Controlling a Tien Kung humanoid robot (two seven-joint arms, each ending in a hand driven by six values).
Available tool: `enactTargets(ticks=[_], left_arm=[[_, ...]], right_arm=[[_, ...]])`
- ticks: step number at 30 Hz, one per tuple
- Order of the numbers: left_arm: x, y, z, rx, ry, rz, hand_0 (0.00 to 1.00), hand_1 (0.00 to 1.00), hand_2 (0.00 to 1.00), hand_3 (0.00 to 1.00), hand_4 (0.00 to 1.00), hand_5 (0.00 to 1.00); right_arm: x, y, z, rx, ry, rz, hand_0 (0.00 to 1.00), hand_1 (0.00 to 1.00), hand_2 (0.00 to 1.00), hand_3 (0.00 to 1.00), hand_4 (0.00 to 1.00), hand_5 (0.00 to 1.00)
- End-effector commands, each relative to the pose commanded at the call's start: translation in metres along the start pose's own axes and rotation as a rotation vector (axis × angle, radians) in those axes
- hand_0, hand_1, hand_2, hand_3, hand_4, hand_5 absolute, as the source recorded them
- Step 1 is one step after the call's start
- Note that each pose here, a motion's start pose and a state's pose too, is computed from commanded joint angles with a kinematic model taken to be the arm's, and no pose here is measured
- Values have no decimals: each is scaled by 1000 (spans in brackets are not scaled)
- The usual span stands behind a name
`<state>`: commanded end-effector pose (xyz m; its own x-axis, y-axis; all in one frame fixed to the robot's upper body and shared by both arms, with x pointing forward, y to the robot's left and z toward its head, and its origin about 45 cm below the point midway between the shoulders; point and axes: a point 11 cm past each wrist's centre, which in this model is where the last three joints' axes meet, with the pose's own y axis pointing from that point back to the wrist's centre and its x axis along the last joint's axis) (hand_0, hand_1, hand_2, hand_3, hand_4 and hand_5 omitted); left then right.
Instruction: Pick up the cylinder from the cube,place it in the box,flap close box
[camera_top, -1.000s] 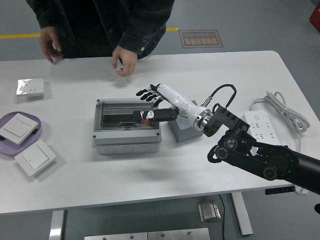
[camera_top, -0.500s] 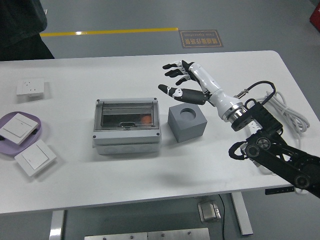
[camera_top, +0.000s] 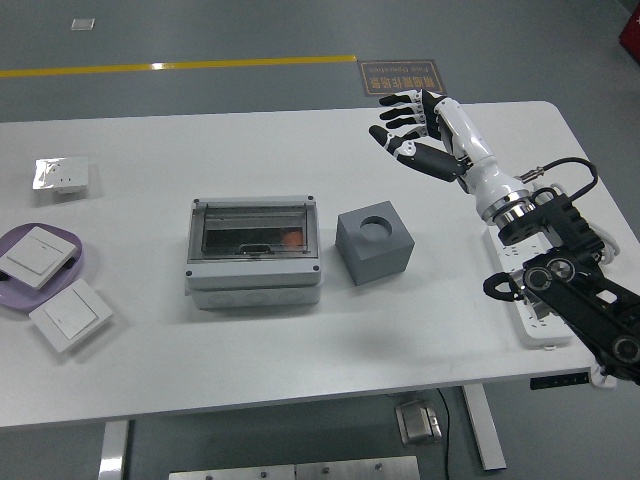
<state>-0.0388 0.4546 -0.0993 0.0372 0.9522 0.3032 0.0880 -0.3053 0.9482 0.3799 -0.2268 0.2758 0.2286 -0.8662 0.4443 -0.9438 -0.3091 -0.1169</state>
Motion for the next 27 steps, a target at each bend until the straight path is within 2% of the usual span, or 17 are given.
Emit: enactTargets(ticks=[5, 6, 15, 27], left_arm=[[-4, 0, -5, 6, -3, -9, 616, 595, 523, 613, 678, 222], [-5, -1, -6, 8, -2, -10, 617, 596, 524, 614, 678, 221], [-13, -1, -15, 25, 8, -26, 617, 595, 523, 614, 678, 222], [-9, -1, -14, 32, 13, -15, 618, 595, 525, 614, 679, 222]], right_arm=[[4, 5, 1, 22, -57, 15, 450, 622, 626, 662, 817, 488], [5, 6, 1, 27, -67, 21, 381, 615, 625, 665, 810, 492], [9, 18, 9, 31, -138, 70, 370, 610, 623, 658, 806, 504], [11, 24, 17, 26, -182, 103, 361, 606, 622, 645, 798, 510]])
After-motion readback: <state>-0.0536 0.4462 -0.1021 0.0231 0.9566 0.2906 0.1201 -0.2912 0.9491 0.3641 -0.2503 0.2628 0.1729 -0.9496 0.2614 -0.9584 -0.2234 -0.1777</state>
